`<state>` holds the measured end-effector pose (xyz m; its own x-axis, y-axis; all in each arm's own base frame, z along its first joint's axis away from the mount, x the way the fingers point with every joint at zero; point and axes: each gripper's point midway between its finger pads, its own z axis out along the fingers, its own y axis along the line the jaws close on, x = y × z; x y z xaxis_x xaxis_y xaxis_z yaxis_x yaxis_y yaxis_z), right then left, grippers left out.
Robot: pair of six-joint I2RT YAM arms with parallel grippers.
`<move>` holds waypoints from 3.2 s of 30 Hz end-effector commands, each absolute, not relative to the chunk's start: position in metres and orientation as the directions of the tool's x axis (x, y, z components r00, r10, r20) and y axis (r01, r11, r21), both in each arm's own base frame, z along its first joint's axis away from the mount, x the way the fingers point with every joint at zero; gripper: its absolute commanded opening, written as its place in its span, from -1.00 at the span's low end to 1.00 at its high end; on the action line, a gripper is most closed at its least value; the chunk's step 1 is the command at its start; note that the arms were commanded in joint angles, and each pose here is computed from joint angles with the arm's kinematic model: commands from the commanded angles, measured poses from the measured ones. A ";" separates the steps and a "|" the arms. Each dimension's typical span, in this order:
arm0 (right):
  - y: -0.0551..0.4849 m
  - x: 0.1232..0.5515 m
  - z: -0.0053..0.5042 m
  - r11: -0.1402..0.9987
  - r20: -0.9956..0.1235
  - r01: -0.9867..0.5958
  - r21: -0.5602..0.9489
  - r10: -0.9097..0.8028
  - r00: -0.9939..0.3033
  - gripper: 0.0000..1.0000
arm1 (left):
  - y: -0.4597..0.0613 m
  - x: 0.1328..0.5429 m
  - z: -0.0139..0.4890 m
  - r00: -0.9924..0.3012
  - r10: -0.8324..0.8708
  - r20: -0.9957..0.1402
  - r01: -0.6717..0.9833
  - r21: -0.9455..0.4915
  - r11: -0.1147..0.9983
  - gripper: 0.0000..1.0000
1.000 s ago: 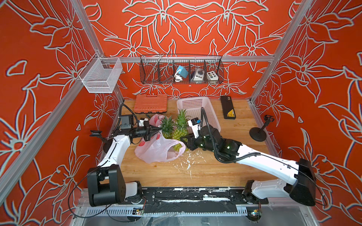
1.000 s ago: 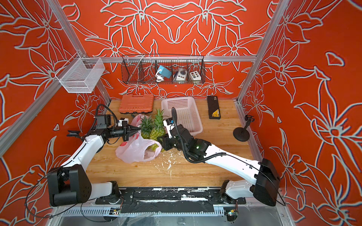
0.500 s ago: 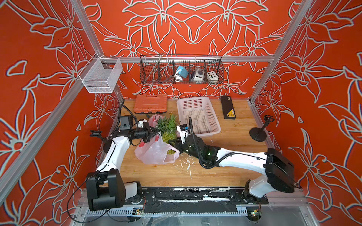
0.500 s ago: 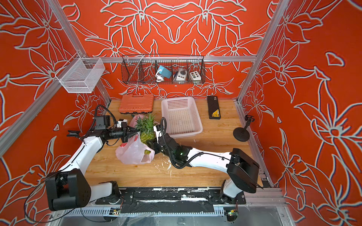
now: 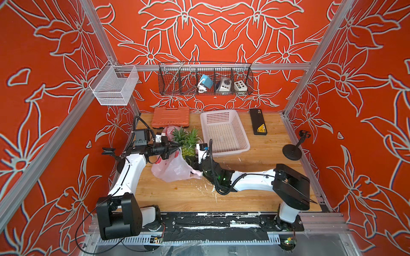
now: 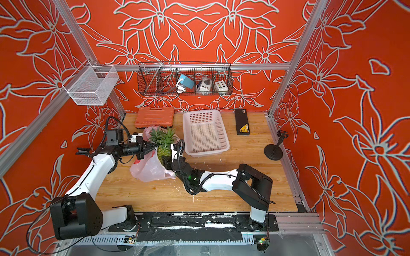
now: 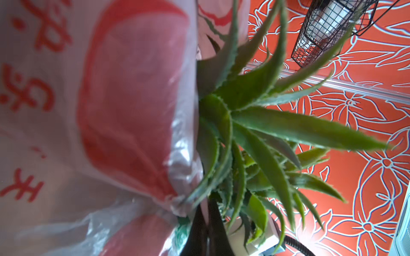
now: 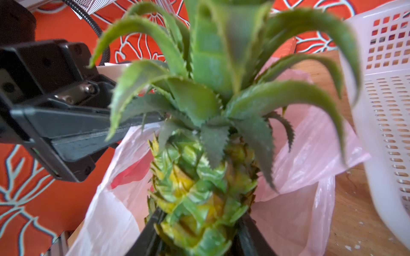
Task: Place the pineapple into a plastic bag & tie a knot
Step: Place the pineapple in the plastic bag.
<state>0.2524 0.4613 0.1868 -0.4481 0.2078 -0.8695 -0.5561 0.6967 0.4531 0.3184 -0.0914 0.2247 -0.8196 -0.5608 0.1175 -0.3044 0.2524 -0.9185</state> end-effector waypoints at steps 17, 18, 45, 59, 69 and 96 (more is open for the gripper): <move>0.479 0.265 0.188 0.639 -0.857 -0.581 0.504 0.289 -0.426 -0.58 | -0.074 0.274 0.256 -0.786 -0.614 -0.071 -0.296 -0.829 0.474 -0.09; 0.479 0.266 0.187 0.639 -0.858 -0.583 0.502 0.284 -0.428 -0.58 | -0.073 0.266 0.256 -0.780 -0.620 -0.081 -0.301 -0.821 0.485 -0.09; 0.482 0.274 0.164 0.662 -0.875 -0.599 0.450 0.193 -0.443 -0.62 | -0.136 0.187 0.252 -0.774 -0.627 0.087 -0.368 -0.868 0.334 0.13; 0.481 0.273 0.157 0.694 -0.898 -0.603 0.393 0.148 -0.414 -0.62 | -0.162 0.201 0.224 -0.785 -0.607 0.123 -0.475 -0.749 0.462 0.04; 0.481 0.271 0.155 0.712 -0.912 -0.605 0.357 0.126 -0.390 -0.62 | -0.166 0.200 0.206 -0.801 -0.585 0.123 -0.478 -0.720 0.503 -0.40; 0.487 0.260 0.217 0.480 -0.765 -0.596 0.644 0.416 -0.491 -0.65 | -0.170 0.200 0.282 -0.780 -0.622 0.072 -0.294 -0.919 0.262 -1.00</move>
